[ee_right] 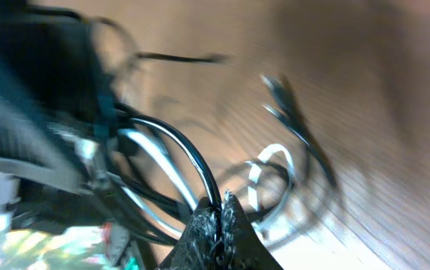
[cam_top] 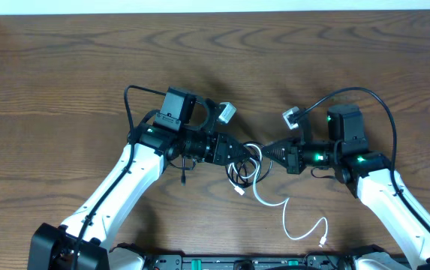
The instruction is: Untangle cables
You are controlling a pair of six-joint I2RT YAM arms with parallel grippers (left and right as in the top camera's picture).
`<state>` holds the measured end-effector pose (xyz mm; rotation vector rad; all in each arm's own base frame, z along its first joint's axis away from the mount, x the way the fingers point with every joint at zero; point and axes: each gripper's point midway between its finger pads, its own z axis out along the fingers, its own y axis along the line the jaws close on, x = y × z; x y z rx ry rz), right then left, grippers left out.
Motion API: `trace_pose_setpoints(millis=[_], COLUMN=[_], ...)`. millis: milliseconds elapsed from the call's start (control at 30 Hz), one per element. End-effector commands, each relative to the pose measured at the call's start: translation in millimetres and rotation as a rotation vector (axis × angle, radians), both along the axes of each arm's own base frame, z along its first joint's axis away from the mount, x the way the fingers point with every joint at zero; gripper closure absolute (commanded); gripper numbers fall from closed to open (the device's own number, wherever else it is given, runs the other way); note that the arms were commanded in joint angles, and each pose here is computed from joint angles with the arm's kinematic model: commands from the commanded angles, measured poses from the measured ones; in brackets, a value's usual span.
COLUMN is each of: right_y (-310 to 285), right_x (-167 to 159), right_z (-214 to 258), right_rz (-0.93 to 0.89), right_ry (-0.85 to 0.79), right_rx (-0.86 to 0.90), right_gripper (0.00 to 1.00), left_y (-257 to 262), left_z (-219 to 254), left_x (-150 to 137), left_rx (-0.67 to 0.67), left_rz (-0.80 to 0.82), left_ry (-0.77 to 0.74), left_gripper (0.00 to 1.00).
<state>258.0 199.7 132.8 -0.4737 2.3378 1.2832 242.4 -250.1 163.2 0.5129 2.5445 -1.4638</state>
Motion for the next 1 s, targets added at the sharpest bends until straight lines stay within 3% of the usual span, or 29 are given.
trace_pose_setpoints(millis=[0,233,433,667,967], right_y=[-27.5,-67.2,-122.4,-196.7,-250.6], right_x=[15.5,20.5,14.8,-13.4,-27.1], right_z=[-30.8,-60.3,-83.3,-92.4,-91.6], right_rz=[-0.173,-0.379,-0.666,-1.000,-1.214], right_ry=[0.043,0.133,0.248,0.367,0.473], right_rx=[-0.202,-0.410,-0.639,-0.904,-0.941], right_gripper=[0.99,0.99,0.99,0.99,0.99], left_y=[3.9,14.3,19.2,24.2,55.0], left_z=[-2.1,-16.3,-22.0,-26.8,-40.6], left_x=[6.4,9.8,12.8,16.8,40.6], left_rx=[0.049,0.141,0.182,0.220,0.340], left_rz=[0.020,0.065,0.086,0.108,0.286], left_ry=[-0.036,-0.030,-0.036,-0.047,-0.021], left_gripper=[0.69,0.92,0.93,0.93,0.93])
